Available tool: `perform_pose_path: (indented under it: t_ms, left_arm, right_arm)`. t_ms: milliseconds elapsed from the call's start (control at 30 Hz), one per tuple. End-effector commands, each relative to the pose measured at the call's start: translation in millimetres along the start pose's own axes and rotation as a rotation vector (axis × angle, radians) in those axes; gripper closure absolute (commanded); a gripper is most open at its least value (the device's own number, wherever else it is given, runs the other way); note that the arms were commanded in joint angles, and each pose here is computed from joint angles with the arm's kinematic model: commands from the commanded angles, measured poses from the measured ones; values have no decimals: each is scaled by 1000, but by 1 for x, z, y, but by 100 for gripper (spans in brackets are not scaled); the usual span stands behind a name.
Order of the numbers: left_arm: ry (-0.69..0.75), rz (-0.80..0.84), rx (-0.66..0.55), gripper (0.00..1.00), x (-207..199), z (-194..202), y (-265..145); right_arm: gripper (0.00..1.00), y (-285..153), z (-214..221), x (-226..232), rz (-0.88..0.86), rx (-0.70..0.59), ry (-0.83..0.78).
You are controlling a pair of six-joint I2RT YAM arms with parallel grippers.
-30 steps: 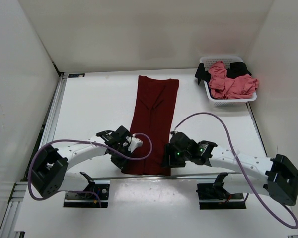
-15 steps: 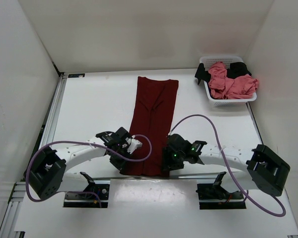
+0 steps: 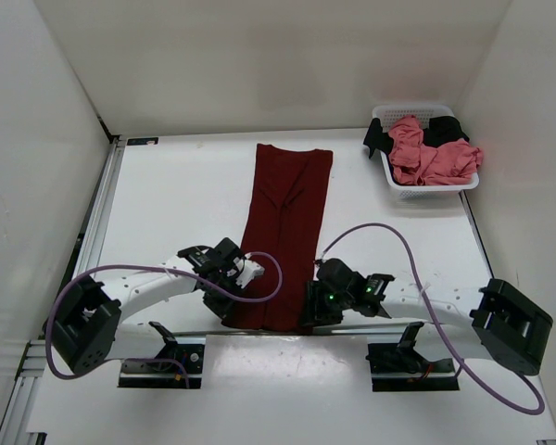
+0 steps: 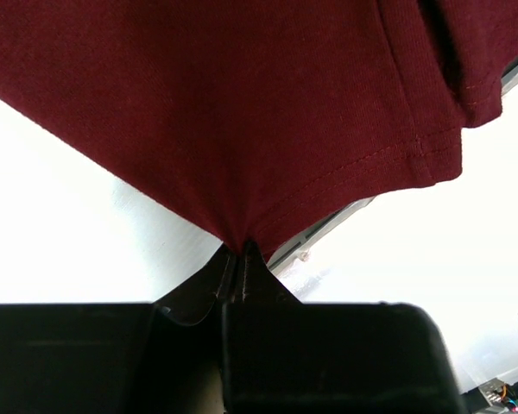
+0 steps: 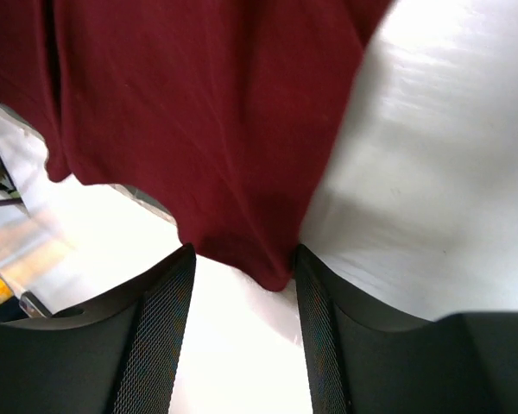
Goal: Fold and stack the t-shirts
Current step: Grab the bottom of the folded rectangular tshirt with both arms, then fold the folded rectangular tshirt in 1/3 of the way
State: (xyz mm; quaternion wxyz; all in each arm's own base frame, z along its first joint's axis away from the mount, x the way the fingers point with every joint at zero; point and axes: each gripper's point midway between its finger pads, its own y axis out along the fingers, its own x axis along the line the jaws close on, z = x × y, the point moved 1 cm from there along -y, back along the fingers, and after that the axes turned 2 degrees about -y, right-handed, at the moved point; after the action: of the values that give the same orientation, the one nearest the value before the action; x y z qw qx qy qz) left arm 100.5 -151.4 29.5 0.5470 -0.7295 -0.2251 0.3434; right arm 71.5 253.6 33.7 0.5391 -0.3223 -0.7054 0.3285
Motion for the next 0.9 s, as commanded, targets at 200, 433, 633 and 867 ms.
perform_pose_path:
  t_ms: [200, 433, 633, 867]
  left_arm:
    - [26, 2, -44, 90, -4, -11, -10]
    - [29, -7, -56, 90, -6, -21, -22]
    - [-26, -65, -81, 90, 6, -54, -53]
    - [-190, -144, -123, 90, 54, -110, -83]
  right_arm:
    - [62, 5, 7, -13, 51, 17, 9]
    - [93, -6, -12, 12, -2, -38, 4]
    - [97, -37, -45, 49, 0, -97, -42]
    - [100, -72, -130, 52, -5, -249, 31]
